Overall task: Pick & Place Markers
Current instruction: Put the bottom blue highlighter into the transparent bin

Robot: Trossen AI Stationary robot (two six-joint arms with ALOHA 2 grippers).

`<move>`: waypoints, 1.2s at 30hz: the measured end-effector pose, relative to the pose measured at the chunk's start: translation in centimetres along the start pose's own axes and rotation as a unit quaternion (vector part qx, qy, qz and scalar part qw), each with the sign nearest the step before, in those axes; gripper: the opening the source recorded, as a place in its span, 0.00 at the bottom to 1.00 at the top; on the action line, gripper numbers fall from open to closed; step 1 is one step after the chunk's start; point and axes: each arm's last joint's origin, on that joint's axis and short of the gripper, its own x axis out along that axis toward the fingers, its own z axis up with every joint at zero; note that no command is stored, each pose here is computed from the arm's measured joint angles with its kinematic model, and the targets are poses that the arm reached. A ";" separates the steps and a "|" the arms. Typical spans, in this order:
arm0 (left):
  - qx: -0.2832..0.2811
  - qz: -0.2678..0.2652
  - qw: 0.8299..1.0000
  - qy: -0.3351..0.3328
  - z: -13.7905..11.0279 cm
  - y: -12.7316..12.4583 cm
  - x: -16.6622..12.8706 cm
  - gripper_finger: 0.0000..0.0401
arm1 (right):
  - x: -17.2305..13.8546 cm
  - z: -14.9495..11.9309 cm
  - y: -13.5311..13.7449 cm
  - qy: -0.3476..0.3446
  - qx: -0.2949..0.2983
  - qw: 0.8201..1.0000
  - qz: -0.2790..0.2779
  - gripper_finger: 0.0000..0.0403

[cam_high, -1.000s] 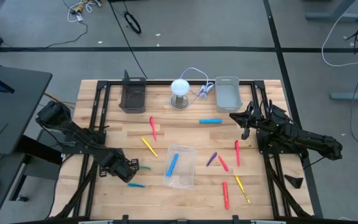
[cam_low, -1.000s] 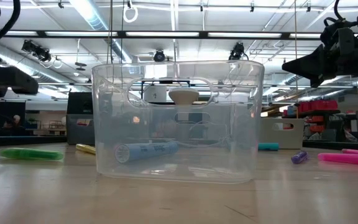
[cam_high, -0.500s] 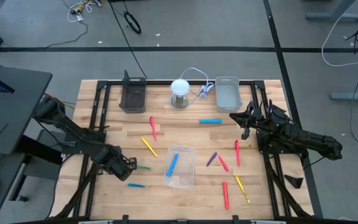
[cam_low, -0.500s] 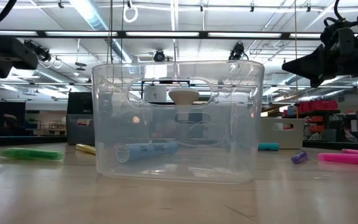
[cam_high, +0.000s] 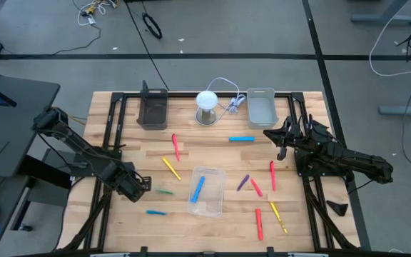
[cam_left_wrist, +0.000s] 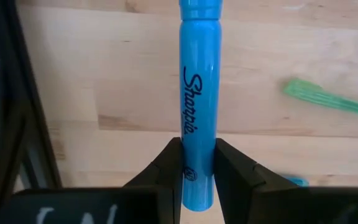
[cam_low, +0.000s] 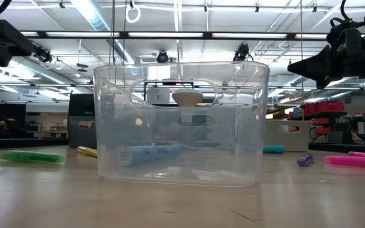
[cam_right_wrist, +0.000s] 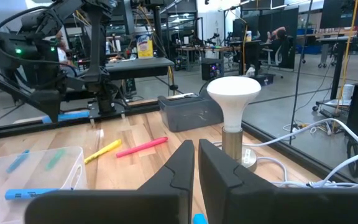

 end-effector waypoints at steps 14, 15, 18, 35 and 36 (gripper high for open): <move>0.011 0.031 0.999 -0.005 0.1 0.4 -4.4 0.17 | 0.0 0.0 0.0 0.000 0.000 1.000 0.000 0.07; 0.010 0.032 0.999 -0.005 0.1 0.3 -4.9 0.18 | 0.0 0.0 0.0 0.000 0.000 1.000 0.000 0.07; 0.013 0.026 1.000 -0.002 0.1 -0.1 -6.0 0.18 | 0.0 0.0 0.0 0.000 0.000 1.000 0.000 0.07; 0.036 -0.014 0.999 -0.013 0.5 -1.2 -12.5 0.18 | 0.0 0.0 0.0 0.000 0.000 1.000 0.000 0.07; 0.036 -0.012 0.999 -0.015 0.6 -1.2 -12.9 0.18 | 0.0 0.0 0.0 0.000 0.000 1.000 0.000 0.07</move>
